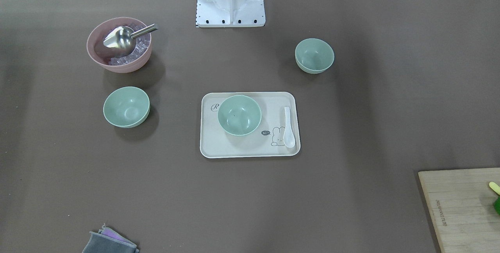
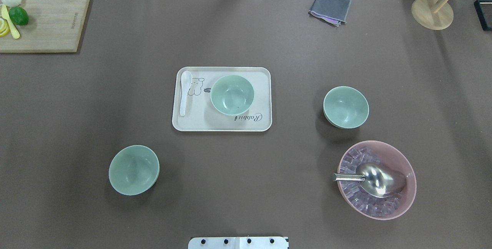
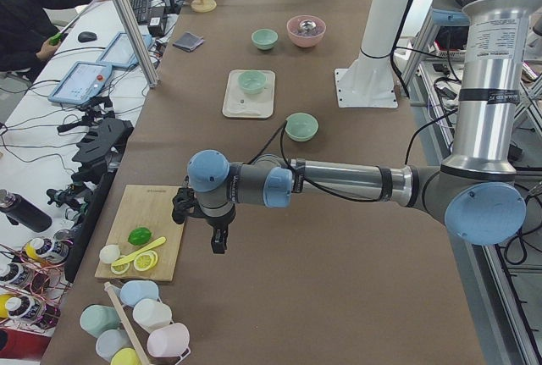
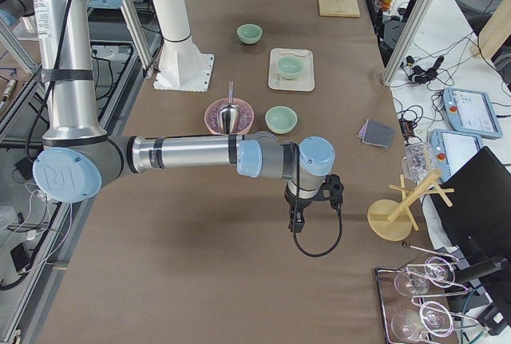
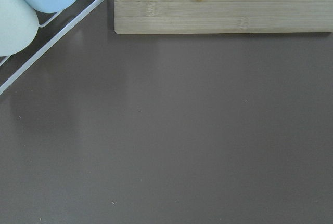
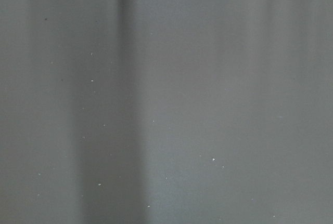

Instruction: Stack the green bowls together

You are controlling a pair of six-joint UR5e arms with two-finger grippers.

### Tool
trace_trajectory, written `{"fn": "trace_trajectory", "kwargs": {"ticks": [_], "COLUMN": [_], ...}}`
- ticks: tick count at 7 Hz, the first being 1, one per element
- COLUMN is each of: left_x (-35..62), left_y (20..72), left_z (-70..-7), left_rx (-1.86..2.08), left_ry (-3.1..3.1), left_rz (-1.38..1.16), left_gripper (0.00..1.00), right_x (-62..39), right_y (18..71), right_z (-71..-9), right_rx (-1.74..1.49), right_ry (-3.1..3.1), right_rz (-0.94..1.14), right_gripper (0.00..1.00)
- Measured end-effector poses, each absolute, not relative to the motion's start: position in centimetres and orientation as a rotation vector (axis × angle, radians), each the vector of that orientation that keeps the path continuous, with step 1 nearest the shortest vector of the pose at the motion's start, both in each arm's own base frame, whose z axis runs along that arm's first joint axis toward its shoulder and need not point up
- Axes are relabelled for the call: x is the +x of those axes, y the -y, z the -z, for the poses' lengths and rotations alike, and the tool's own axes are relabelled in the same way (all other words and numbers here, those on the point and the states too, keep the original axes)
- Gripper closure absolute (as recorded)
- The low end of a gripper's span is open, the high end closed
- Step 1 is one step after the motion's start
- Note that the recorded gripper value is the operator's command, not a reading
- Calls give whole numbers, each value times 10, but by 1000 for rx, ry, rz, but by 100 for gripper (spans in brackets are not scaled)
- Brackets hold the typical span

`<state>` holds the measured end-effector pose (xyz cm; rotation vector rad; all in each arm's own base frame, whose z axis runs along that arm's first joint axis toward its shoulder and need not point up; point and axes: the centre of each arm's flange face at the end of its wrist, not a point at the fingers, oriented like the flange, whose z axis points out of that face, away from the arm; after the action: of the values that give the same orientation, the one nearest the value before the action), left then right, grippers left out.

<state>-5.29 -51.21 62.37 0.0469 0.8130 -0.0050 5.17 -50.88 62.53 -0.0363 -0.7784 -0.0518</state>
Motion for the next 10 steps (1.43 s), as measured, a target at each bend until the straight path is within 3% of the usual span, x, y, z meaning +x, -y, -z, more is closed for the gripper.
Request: {"fn": "trace_trajectory", "kwargs": {"ticks": [5, 7, 10], "left_x": [-51, -8, 134], "left_y": [488, 508, 549], "left_z": [-627, -576, -477], "left_rx": [176, 209, 14], "left_ry": [-809, -815, -890], "left_rz": [-49, -64, 214], "left_gripper": [2, 2, 3], "right_x": [50, 46, 39], "right_y": [511, 513, 514], "right_z": [-620, -617, -615], "right_rx": [-32, -33, -34], "right_ry": [781, 783, 778], "right_rz": [38, 31, 46], "right_gripper": [0, 0, 0]}}
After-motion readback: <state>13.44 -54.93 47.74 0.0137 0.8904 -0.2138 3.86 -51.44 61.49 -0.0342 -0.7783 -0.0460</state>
